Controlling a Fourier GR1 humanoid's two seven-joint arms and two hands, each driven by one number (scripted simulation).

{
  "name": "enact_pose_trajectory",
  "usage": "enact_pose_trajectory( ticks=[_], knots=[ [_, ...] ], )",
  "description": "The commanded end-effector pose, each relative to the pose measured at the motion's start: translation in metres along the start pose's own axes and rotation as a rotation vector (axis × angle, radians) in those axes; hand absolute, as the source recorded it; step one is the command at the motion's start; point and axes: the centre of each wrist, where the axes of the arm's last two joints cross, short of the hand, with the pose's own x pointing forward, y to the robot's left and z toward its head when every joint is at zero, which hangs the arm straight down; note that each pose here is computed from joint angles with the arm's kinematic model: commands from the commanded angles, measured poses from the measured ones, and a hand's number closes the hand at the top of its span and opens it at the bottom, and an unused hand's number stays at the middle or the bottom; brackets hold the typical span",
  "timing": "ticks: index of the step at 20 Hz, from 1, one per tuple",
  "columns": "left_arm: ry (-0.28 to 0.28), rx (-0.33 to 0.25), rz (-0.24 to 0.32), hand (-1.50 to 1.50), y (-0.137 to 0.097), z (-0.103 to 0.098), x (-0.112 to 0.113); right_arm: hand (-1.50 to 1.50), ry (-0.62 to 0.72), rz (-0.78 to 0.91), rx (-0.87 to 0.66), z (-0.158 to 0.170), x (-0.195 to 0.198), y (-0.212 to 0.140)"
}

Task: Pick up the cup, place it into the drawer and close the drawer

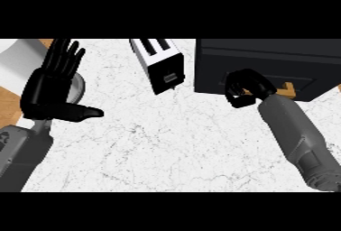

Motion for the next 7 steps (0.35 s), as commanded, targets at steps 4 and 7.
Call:
enact_pose_trajectory(
  ticks=[4, 7],
  knots=[
    [0.005, -0.016, 0.025, -1.5, -0.001, 0.0, -0.002, 1.5, 0.122, 0.028, -0.162, 0.003, -0.006, -0.061],
    [0.009, -0.019, 0.033, -1.5, -0.009, 0.003, -0.011, 1.5, 0.111, 0.028, -0.161, 0.009, -0.013, -0.054]
  ],
)
